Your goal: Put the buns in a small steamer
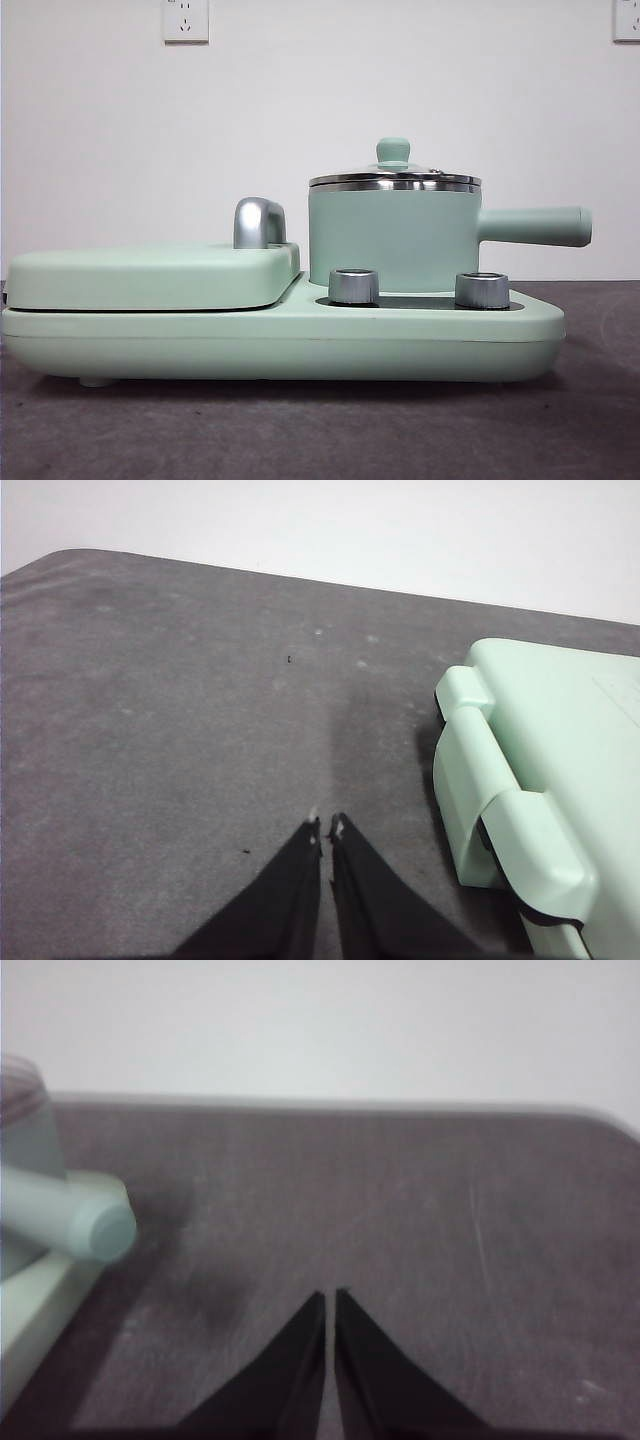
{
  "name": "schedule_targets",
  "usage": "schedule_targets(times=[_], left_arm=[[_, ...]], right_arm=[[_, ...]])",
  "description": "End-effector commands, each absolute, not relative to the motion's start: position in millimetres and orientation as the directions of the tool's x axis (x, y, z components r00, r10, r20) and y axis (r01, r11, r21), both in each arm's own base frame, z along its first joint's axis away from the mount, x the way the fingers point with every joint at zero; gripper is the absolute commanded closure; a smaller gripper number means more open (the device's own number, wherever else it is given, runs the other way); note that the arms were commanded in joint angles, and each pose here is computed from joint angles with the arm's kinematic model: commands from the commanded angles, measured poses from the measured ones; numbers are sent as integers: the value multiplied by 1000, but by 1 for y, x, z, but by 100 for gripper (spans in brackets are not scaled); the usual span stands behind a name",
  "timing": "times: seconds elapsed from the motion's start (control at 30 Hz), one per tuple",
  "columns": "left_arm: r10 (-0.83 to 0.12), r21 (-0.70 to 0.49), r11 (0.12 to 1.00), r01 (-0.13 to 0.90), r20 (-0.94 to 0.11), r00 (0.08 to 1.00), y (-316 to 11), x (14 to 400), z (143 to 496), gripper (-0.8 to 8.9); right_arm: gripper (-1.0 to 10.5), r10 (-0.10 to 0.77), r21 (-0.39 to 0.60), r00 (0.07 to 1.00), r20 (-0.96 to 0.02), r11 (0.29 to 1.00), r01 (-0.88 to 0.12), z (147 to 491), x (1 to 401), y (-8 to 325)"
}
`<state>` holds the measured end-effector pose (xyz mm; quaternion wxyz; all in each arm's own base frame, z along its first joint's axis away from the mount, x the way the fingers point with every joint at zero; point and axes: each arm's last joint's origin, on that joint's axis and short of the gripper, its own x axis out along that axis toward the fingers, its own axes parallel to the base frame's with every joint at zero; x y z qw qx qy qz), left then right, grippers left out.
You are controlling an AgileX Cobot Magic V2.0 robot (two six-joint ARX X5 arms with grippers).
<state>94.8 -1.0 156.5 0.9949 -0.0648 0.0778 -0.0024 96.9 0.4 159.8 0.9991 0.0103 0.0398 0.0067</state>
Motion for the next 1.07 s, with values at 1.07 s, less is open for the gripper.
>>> schedule_targets(times=[1.07], left_arm=[[-17,-120,993,-4,-175,984,-1,96,150,793]], right_arm=[[932,-7,-5,989,-148,1000,7,152,96,1]])
